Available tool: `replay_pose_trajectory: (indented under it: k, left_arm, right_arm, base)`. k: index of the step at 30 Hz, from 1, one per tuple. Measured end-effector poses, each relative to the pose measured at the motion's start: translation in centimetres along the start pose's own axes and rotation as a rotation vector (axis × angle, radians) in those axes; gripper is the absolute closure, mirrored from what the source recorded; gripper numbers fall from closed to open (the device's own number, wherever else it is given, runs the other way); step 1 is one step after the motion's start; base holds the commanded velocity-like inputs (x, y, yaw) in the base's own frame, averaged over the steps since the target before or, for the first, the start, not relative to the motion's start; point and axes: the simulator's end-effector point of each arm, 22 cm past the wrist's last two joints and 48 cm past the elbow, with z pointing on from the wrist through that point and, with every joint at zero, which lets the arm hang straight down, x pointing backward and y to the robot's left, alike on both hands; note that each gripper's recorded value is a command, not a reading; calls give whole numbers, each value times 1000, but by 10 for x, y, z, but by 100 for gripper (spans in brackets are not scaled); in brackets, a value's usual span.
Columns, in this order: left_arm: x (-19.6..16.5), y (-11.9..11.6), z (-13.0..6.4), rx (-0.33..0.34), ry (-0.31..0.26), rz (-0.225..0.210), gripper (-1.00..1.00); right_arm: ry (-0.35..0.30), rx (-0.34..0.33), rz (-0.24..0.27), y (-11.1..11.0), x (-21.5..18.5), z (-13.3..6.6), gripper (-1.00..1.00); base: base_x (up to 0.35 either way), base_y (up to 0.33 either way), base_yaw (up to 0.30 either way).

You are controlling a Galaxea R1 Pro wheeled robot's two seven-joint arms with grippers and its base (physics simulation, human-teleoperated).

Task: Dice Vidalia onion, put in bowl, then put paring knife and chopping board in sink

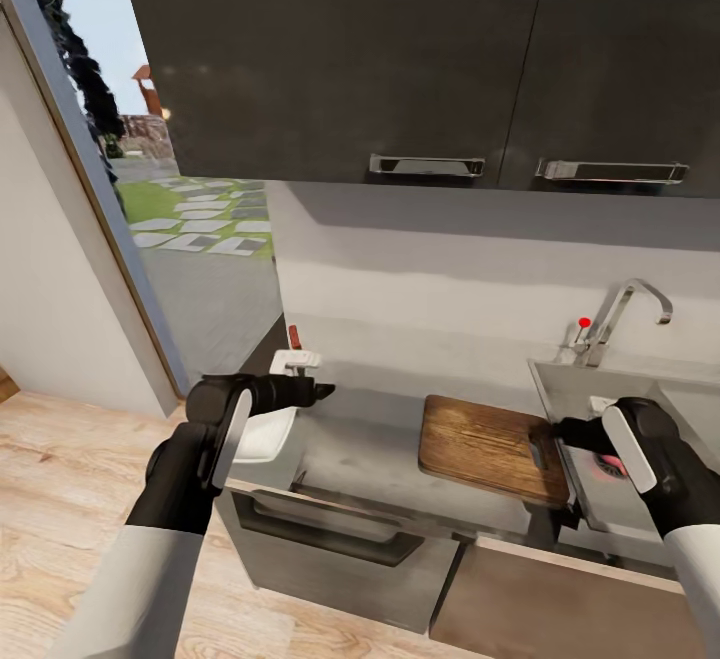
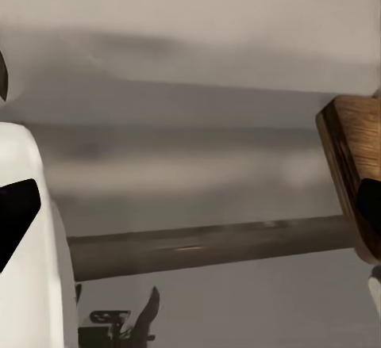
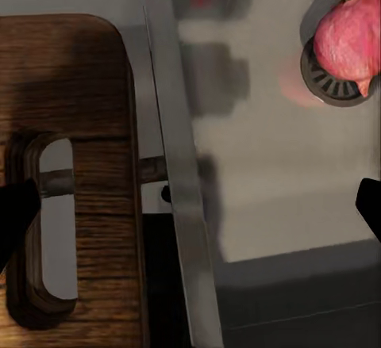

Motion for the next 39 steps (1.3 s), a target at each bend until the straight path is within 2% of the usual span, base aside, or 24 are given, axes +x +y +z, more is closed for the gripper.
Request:
replay_pose_trajectory:
  k: [4,8,9,10,11,13,15,16,17,19,20,21,22,24,27,30,32,33,36,37,38,39]
  left_arm:
    - [0,-7,2,13,-3,2,-100]
    - [2,-19,15,37,-24,3,-100]
    - [0,-22,19,43,-42,9,-100]
    - [-9,-26,23,51,-101,32,-100]
    - [-15,-28,24,53,-137,46,-100]
    - [-32,-32,24,58,-225,77,-100]
    - [-41,-33,22,59,-265,90,-100]
    - [-48,-38,19,65,-295,107,-100]
    - [-49,-46,19,75,-300,127,-100]
    - [-53,-60,17,93,-311,166,-100]
    - [-54,-62,15,97,-317,175,-100]
    - [-59,-66,11,105,-329,189,-100]
    - [-61,-70,4,130,-343,212,-100]
    - [-59,-75,1,159,-344,223,-100]
    - [-51,-84,-2,200,-352,237,-100]
    - [-48,-85,-3,205,-363,241,-100]
    - [-47,-85,-2,207,-366,241,-100]
    - [-45,-84,-2,207,-364,239,-100]
    - [-43,-80,-1,200,-360,241,-100]
    - [-43,-79,-1,199,-360,241,-100]
    - [-43,-77,-2,195,-358,243,-100]
    - [-43,-76,-2,194,-358,243,-100]
  right_arm:
    - [-42,6,8,-2,-9,0,-100]
    - [-161,15,43,-5,-33,1,-100]
    - [-210,16,55,-6,-43,0,-100]
    - [-303,12,65,-2,-61,-5,-100]
    - [-348,6,54,4,-69,-7,-100]
    - [-467,-21,-6,33,-88,-16,-100]
    - [-543,-43,-24,47,-102,-29,-100]
    - [-627,-89,-41,66,-119,-51,-100]
    - [-656,-137,-60,79,-120,-60,-100]
    - [-665,-259,-126,99,-105,-67,-100]
    - [-662,-292,-144,103,-101,-68,-100]
    - [-648,-354,-186,107,-88,-68,-100]
    - [-613,-453,-257,108,-64,-68,-100]
    - [-601,-487,-275,99,-57,-69,-100]
    - [-612,-492,-239,63,-60,-74,-100]
    - [-617,-524,-223,55,-58,-78,-100]
    - [-612,-571,-214,51,-51,-82,-100]
    - [-605,-614,-186,38,-43,-84,-100]
    - [-636,-594,-133,9,-53,-88,-100]
    - [-641,-587,-126,4,-54,-89,-100]
    - [-655,-557,-118,-11,-59,-90,-100]
    - [-656,-550,-119,-15,-59,-90,-100]
  base:
    - [0,0,0]
    - [0,0,0]
    - [0,0,0]
    - [0,0,0]
    - [0,0,0]
    - [0,0,0]
    - [0,0,0]
    - [0,0,0]
    - [0,0,0]
    - [0,0,0]
    - [0,0,0]
    - [0,0,0]
    - [0,0,0]
    - [0,0,0]
    - [0,0,0]
    - [0,0,0]
    - [0,0,0]
    - [0,0,0]
    - [0,0,0]
    - [0,0,0]
    - [0,0,0]
    - [0,0,0]
